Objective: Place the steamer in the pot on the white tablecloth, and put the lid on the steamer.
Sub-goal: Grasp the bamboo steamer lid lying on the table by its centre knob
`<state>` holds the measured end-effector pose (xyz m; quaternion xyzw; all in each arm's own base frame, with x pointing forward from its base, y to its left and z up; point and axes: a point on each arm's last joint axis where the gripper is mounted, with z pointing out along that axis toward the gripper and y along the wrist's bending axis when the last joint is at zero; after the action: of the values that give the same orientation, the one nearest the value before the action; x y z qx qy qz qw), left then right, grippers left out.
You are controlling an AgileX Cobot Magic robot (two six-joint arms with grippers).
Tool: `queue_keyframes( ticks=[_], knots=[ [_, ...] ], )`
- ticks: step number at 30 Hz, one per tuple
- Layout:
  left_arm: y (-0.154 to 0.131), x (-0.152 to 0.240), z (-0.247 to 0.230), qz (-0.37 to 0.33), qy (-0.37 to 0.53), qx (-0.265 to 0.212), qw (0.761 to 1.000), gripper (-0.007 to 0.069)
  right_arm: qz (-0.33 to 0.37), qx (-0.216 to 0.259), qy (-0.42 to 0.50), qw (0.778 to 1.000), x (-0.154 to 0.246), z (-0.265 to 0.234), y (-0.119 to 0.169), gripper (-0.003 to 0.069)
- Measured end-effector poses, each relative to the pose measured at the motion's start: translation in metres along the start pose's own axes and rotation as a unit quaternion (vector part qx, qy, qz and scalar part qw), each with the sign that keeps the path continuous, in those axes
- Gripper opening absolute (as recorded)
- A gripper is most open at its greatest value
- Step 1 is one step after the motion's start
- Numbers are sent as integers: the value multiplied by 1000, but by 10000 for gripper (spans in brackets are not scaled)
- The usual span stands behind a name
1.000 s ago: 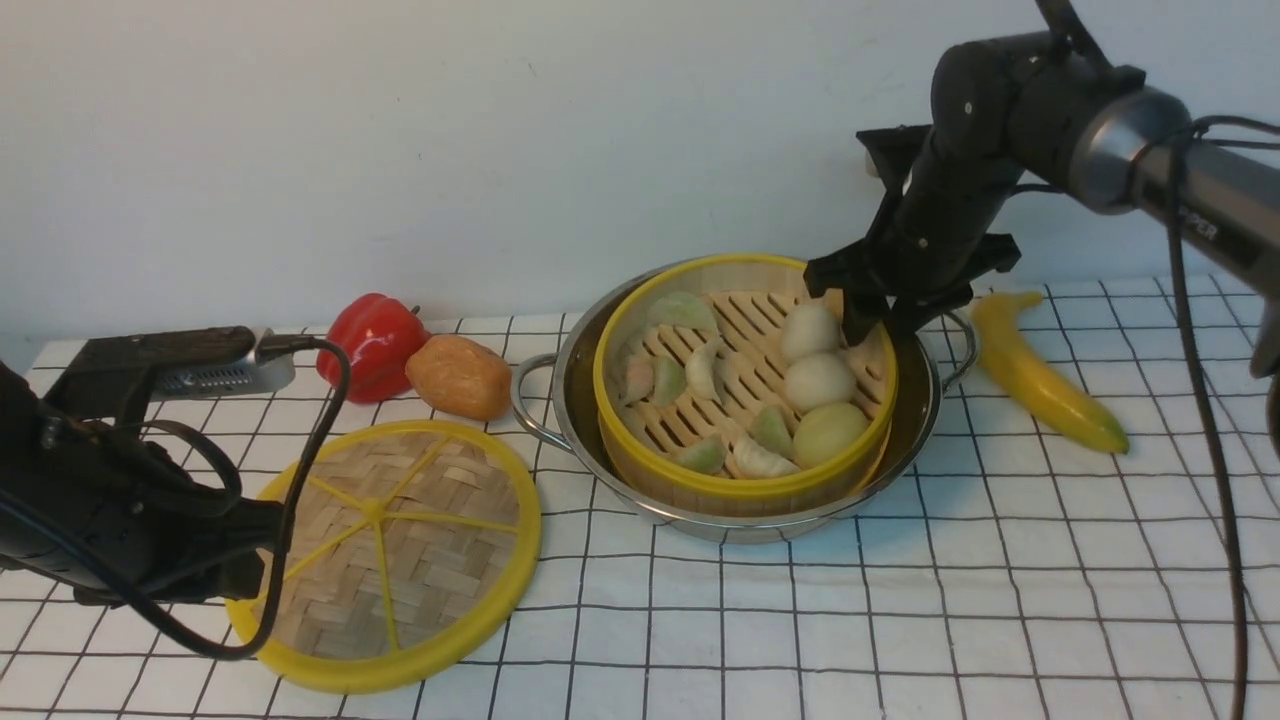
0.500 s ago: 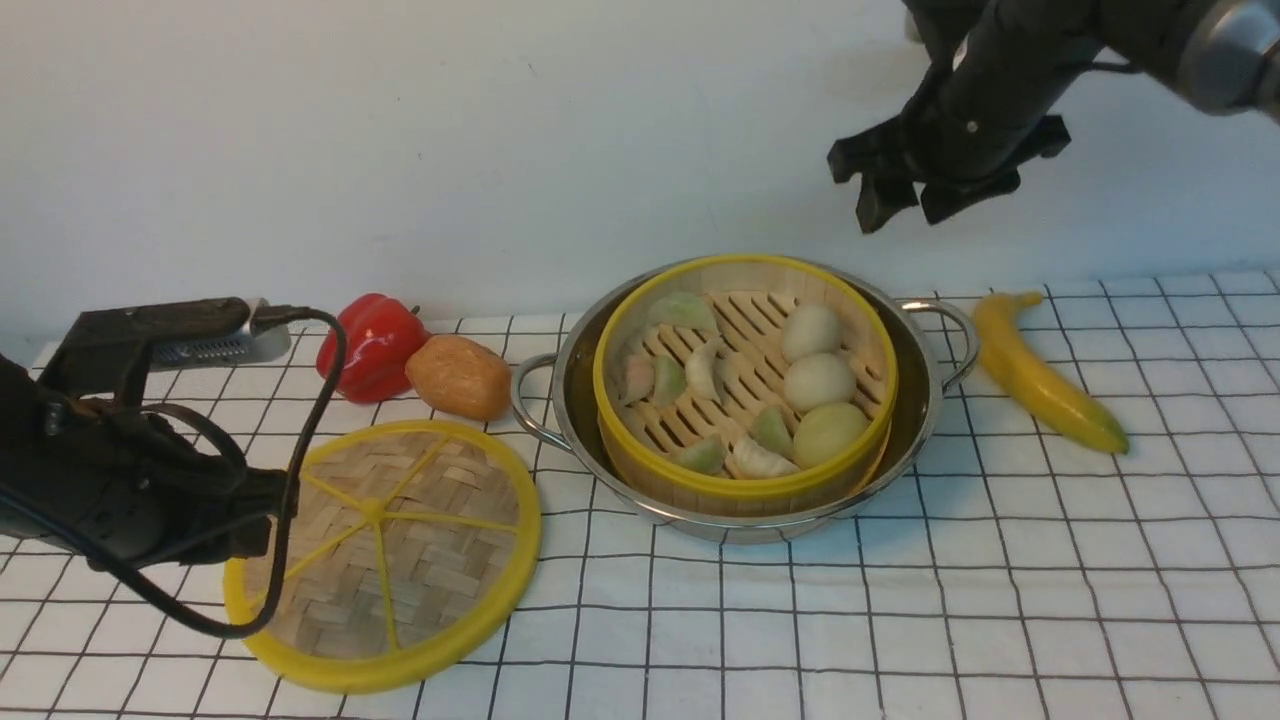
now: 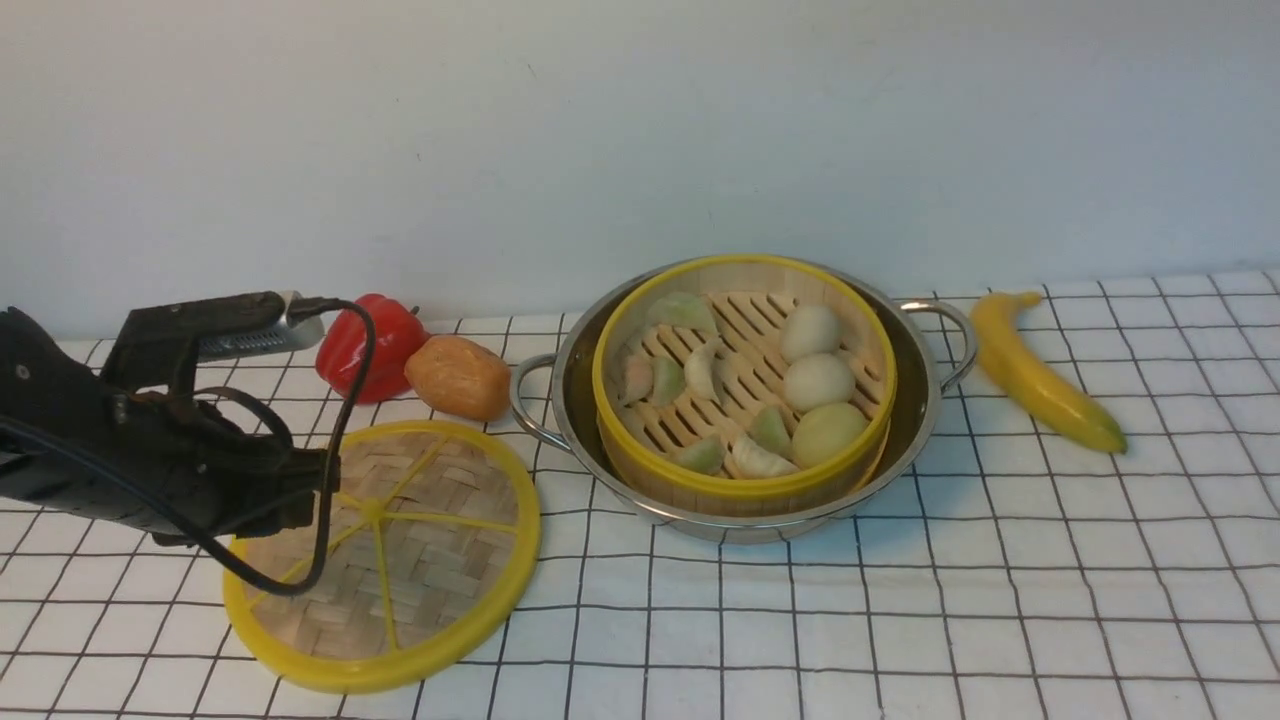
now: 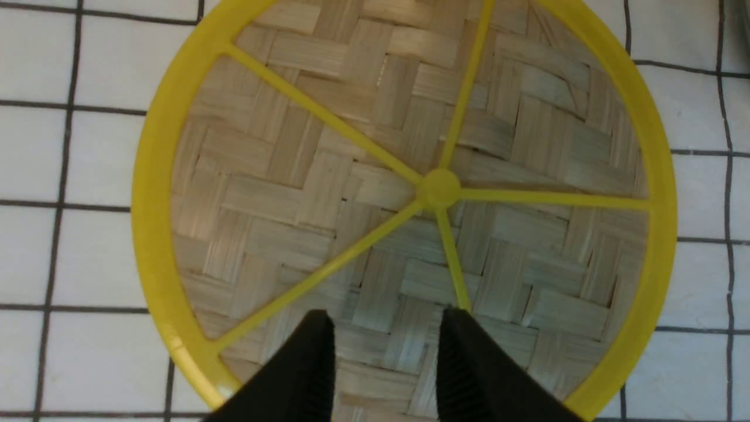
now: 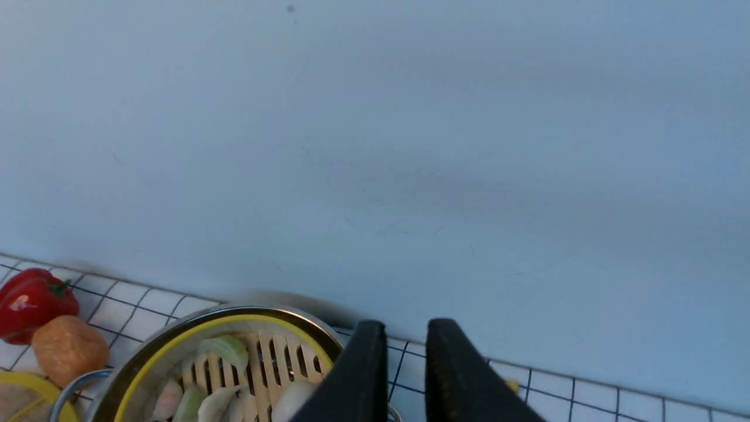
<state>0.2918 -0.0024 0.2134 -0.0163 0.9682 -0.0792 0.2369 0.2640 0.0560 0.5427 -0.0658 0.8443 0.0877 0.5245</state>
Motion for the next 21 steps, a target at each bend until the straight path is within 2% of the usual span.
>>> queue_keyframes(
  ticks=[5,12,17,21],
  knots=[
    [-11,-4,9,32,-17,20,999,243,-23,1,-1,1000,36,-59,0,-13],
    [-39,-16,23,92,-32,42,994,243,-30,20,57,998,118,-93,-7,-15],
    [-42,-28,31,76,-26,45,996,243,-19,22,68,997,158,-110,-9,-15],
    [-40,-32,38,74,-4,35,997,243,-2,24,56,998,172,-124,-10,-13]
  ],
)
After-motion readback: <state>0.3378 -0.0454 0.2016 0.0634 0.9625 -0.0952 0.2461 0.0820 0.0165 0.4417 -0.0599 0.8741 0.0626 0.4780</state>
